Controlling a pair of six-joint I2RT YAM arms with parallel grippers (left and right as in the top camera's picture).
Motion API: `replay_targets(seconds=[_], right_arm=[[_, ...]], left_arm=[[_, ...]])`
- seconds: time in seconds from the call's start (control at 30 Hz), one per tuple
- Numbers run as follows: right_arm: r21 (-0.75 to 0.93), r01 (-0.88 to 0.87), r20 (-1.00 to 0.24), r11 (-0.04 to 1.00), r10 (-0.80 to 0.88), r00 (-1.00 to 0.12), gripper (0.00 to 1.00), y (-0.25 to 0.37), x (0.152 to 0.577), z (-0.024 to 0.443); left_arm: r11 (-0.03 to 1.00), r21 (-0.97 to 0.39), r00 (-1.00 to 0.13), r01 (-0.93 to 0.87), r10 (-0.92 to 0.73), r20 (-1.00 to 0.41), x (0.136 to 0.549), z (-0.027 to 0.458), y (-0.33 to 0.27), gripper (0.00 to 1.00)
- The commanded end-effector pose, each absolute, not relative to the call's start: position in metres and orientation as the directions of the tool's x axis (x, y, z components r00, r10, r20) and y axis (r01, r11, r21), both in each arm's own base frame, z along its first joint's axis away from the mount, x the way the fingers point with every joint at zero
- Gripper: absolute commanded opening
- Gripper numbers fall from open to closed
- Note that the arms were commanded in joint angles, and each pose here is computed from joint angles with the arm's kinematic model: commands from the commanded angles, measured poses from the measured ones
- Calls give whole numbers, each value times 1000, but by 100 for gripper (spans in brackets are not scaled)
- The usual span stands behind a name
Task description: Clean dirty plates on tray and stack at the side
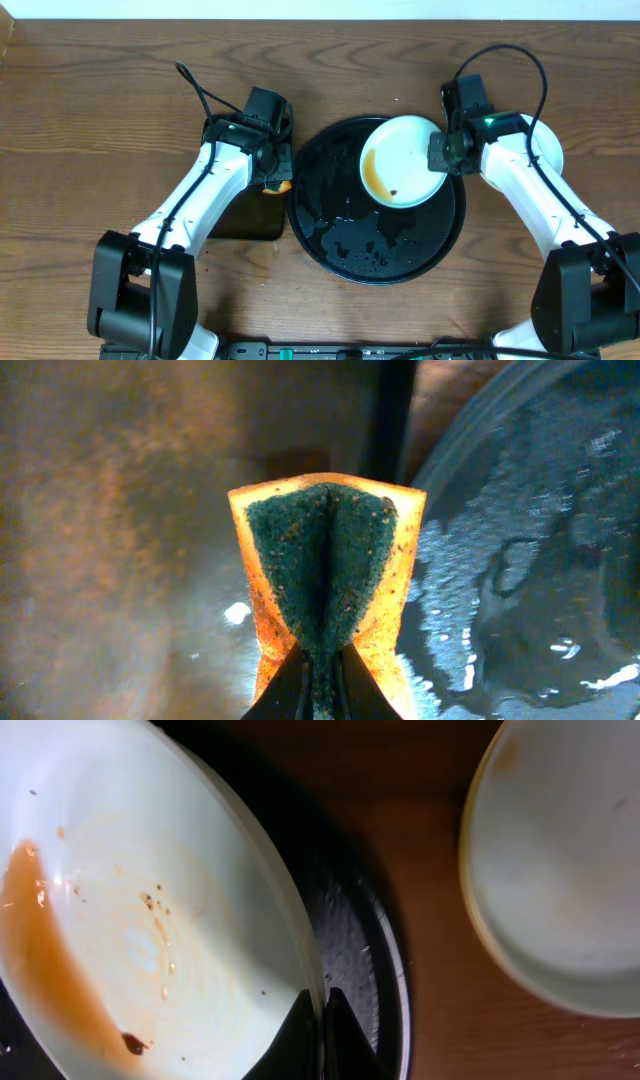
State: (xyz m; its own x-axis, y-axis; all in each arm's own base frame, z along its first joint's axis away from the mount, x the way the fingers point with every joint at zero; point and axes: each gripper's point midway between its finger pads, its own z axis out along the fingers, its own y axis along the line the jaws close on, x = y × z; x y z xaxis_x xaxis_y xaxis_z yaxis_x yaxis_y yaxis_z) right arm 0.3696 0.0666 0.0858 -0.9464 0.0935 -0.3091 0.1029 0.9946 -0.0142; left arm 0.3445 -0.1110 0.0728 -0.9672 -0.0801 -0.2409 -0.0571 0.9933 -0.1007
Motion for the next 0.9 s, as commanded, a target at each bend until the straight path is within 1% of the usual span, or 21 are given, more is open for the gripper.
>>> replay_targets(seconds=[0.0,0.13,0.23,0.37,0.43,0.57,0.7,0.87], right_arm=[[58,181,-253,982,190,-949,1,74,352,66],[114,196,-211,974,216,-953,1,85,340,47],[145,179,-208,973,207,-956,1,95,334,35],[146,207,-196,967,233,-952,1,99,326,24],[152,227,-193,962,254,-948,1,99,325,22],[152,213,-192,965,241,-951,1,104,322,20],[154,204,-195,967,232,-953,1,107,322,21],[153,204,-195,967,232,-953,1,107,322,21]], left_arm=[[974,-228,-970,12,-43,-238,344,79,-137,7],[929,-363,-970,76,-15,-243,344,88,-167,7],[902,-410,-965,136,26,-263,341,93,-191,7],[889,-415,-958,194,81,-276,332,94,-215,7],[895,-407,-960,182,72,-272,327,93,-225,7],[926,-347,-953,146,39,-299,325,88,-238,8],[914,-367,-946,173,50,-321,320,85,-267,7],[921,-365,-949,135,15,-314,318,75,-281,8]])
